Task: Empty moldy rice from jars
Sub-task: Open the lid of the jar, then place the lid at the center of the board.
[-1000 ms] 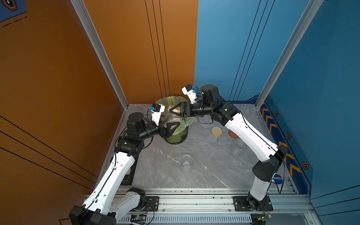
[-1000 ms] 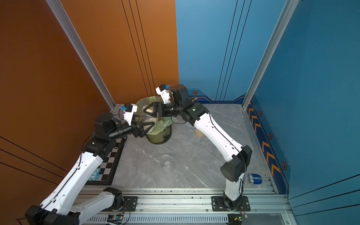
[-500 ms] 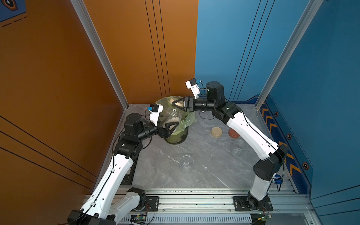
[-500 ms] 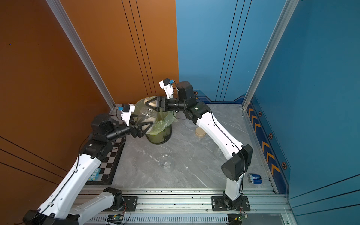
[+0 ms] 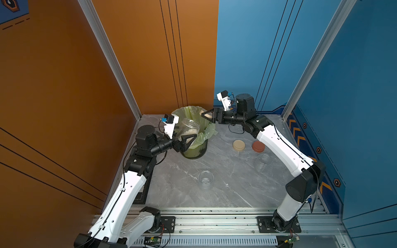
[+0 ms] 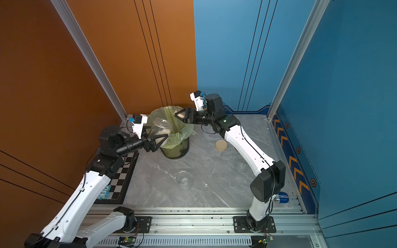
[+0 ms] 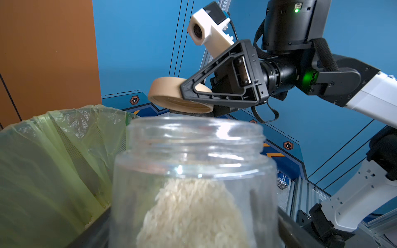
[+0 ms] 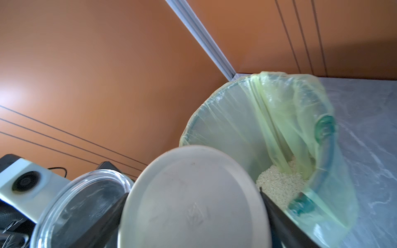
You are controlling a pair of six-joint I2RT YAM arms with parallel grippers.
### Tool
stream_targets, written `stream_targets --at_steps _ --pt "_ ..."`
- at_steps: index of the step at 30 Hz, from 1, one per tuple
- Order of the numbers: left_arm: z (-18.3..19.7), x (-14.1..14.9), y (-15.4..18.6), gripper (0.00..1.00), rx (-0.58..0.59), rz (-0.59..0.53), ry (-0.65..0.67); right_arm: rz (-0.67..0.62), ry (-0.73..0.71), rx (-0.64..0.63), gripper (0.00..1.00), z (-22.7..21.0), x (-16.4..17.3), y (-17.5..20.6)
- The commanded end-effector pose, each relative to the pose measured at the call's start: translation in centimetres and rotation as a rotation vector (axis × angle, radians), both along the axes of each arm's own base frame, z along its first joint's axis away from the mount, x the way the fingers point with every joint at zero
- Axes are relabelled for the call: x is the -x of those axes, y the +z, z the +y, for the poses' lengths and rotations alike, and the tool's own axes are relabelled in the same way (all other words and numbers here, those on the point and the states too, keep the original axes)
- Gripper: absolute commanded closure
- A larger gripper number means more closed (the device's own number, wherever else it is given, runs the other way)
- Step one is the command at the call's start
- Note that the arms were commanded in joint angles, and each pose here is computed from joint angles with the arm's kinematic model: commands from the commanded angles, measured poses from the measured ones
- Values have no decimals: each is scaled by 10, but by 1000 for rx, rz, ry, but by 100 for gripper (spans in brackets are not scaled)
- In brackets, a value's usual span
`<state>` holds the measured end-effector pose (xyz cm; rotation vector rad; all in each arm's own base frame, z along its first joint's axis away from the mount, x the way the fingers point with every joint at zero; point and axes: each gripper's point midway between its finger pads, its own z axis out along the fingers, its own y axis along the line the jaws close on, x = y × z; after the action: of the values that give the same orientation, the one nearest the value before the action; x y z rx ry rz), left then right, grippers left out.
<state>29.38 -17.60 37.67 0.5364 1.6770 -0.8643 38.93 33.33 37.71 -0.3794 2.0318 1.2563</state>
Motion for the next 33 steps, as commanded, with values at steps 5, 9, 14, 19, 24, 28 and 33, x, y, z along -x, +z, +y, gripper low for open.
stream_targets --at_steps 5,9,14,19,24,28,33 --pt "4 9 26 100 20 -90 -10 -42 -114 41 50 -44 0 -6" --pt "4 9 26 100 19 -88 -10 -11 -164 76 50 -62 -1 -28" --pt "4 8 26 100 17 -86 -12 30 -222 135 50 -79 -2 -60" --pt "5 8 24 100 7 -79 -8 64 -282 214 50 -92 -5 -95" --pt "6 6 25 100 2 -75 -3 86 -339 303 51 -105 -9 -130" --pt "8 5 26 100 1 -73 6 114 -372 379 51 -113 -12 -162" --pt "10 3 25 100 2 -68 21 161 -398 476 51 -119 -16 -203"
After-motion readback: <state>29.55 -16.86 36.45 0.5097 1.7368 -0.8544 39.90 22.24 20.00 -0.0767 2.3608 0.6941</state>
